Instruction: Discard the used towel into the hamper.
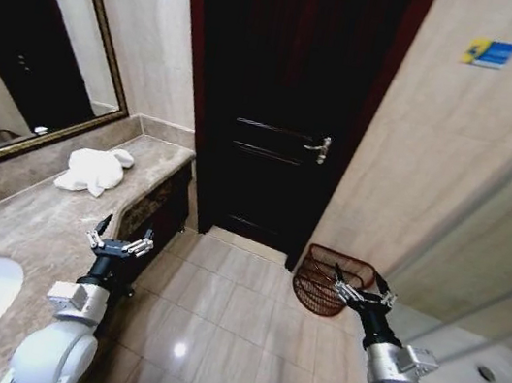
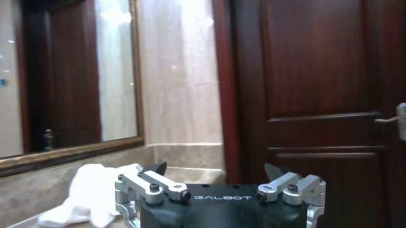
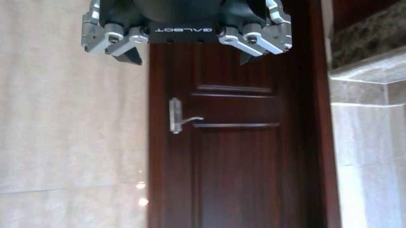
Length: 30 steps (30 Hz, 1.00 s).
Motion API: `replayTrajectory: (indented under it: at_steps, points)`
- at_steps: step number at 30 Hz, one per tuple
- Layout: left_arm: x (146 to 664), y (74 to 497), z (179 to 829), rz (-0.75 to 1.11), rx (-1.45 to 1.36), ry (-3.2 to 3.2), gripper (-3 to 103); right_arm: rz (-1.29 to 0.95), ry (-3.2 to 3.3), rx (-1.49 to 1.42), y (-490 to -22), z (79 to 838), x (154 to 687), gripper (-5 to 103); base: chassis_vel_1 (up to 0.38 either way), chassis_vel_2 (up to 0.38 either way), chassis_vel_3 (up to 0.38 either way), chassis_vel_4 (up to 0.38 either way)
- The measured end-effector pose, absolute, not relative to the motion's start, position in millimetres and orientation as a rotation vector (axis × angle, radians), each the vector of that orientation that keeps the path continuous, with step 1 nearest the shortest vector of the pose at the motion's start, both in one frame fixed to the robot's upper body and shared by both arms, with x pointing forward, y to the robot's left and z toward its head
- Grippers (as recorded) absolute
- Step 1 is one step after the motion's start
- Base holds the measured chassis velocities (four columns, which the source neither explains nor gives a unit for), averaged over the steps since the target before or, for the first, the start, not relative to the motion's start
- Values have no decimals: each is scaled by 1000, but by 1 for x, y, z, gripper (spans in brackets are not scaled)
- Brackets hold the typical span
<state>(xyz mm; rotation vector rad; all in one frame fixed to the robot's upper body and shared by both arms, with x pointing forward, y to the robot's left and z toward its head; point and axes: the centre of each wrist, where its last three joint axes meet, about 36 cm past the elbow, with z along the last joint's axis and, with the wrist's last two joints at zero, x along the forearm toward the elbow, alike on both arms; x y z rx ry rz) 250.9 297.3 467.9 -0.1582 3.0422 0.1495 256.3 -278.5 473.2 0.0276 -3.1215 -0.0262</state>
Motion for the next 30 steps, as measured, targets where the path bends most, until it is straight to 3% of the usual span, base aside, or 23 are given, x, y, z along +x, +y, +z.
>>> replayTrajectory:
  at_steps: [30]
  points:
    - [245,295,468,132,-181,3029,100,-27,-3121,49,-277,473,258,100,-56,241,238,-58]
